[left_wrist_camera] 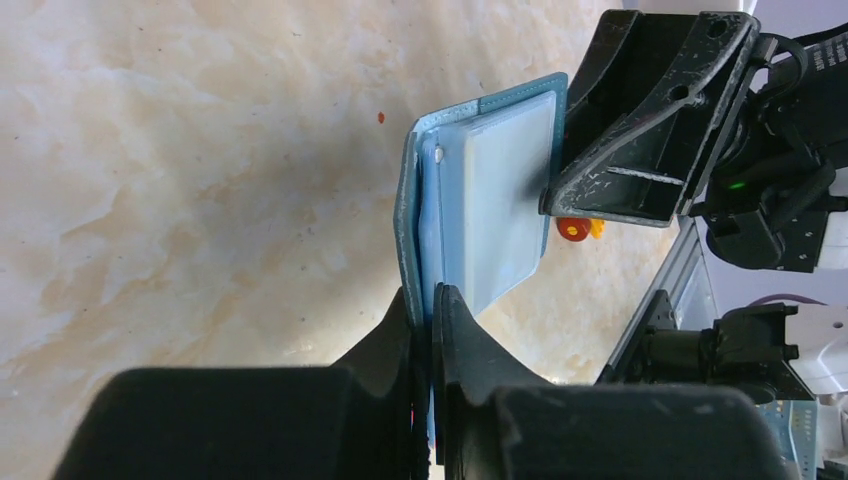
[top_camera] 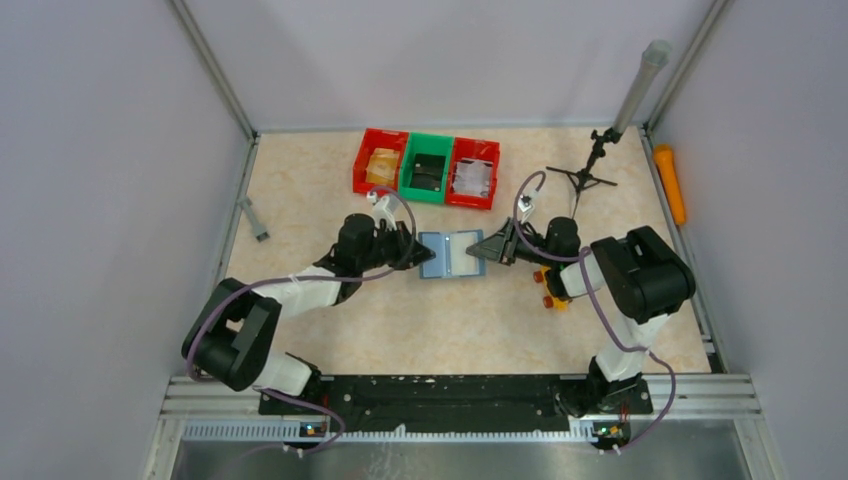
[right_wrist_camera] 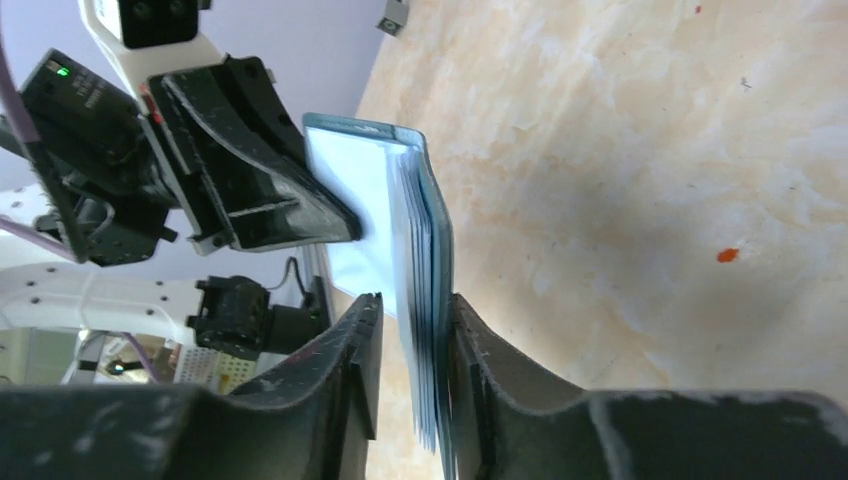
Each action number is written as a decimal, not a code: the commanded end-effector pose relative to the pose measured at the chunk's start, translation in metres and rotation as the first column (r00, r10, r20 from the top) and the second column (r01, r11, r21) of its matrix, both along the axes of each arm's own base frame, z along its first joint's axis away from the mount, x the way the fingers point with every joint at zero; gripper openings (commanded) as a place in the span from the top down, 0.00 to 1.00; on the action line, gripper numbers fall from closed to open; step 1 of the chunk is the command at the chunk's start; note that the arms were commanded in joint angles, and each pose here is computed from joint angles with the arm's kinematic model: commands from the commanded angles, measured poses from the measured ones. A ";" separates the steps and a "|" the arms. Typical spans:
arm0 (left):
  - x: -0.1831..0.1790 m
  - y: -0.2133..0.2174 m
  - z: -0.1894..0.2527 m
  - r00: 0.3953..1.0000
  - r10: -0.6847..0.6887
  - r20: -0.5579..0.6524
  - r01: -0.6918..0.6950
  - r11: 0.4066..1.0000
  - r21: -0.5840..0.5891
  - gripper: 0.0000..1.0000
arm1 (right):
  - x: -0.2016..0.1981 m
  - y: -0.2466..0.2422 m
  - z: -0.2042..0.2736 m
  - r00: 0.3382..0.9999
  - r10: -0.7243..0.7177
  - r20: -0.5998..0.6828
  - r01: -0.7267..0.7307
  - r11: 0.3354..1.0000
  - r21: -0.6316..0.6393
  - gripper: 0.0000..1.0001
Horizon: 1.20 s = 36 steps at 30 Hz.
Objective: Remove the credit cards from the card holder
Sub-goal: Remove the credit card from the card holder.
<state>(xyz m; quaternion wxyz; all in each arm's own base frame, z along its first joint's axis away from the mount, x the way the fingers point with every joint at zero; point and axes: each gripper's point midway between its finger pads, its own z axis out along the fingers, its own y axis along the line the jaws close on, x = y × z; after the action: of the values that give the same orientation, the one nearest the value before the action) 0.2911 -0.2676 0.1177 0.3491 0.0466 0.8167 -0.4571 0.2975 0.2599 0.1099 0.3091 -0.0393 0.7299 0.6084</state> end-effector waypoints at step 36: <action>0.000 0.004 0.018 0.995 0.013 0.095 -0.011 1.000 -0.021 1.00 | -0.001 0.012 0.013 0.988 0.051 0.149 -0.037 0.995 -0.097 0.82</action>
<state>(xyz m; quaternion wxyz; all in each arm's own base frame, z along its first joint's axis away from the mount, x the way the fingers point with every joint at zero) 0.2897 -0.2560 0.1213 0.3769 0.0401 0.8161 -0.4363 0.2901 0.2648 0.0946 0.3047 -0.0778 0.7591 0.5700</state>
